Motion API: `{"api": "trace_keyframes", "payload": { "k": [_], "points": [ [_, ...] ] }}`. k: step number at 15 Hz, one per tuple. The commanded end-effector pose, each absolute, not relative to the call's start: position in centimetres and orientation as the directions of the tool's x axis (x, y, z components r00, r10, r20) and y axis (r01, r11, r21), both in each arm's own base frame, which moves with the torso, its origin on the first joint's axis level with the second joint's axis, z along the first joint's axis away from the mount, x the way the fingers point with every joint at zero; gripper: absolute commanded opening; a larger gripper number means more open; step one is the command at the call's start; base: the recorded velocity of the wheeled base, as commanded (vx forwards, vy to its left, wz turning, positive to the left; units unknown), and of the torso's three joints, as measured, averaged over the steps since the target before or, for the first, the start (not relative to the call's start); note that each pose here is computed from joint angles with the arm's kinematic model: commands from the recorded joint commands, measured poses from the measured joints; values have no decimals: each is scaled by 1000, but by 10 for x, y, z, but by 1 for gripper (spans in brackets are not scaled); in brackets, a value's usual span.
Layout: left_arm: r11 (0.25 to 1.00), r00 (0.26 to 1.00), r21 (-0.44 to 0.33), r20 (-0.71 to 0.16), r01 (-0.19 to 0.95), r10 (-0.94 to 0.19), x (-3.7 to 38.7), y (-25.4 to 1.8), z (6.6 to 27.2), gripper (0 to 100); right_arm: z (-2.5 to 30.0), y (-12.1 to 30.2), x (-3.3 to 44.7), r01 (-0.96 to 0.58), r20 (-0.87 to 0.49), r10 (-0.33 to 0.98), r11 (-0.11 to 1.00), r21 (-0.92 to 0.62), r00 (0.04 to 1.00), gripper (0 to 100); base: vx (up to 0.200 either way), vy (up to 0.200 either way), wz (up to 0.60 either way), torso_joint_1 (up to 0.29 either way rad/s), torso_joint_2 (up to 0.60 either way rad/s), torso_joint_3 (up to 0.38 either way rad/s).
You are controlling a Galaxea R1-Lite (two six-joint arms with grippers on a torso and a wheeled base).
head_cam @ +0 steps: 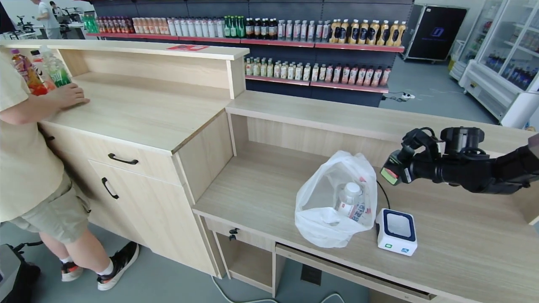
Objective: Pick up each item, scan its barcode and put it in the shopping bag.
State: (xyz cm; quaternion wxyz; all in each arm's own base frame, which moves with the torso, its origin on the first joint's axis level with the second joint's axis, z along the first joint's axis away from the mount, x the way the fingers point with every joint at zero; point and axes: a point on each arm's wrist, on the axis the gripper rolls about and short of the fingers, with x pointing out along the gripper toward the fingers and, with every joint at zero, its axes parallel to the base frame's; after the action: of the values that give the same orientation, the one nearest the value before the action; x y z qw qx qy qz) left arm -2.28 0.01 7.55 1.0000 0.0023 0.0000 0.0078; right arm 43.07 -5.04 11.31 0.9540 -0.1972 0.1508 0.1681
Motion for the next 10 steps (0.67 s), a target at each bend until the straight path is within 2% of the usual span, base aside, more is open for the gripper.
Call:
{"api": "trace_keyframes", "payload": {
  "k": [1,6,10],
  "points": [
    [1000,1000,5,0,-15,15,-23,0,75,100,91,-30,445,-417,-352,301,848,-326,886,0,0,0,0,0,0,0],
    [1000,1000,5,0,-15,15,-23,0,75,100,52,-10,465,-462,-396,342,847,-263,852,0,0,0,0,0,0,0],
    [1000,1000,5,0,-15,15,-23,0,75,100,36,-4,474,-465,-414,355,863,-200,838,0,0,0,0,0,0,0]
  ]
}}
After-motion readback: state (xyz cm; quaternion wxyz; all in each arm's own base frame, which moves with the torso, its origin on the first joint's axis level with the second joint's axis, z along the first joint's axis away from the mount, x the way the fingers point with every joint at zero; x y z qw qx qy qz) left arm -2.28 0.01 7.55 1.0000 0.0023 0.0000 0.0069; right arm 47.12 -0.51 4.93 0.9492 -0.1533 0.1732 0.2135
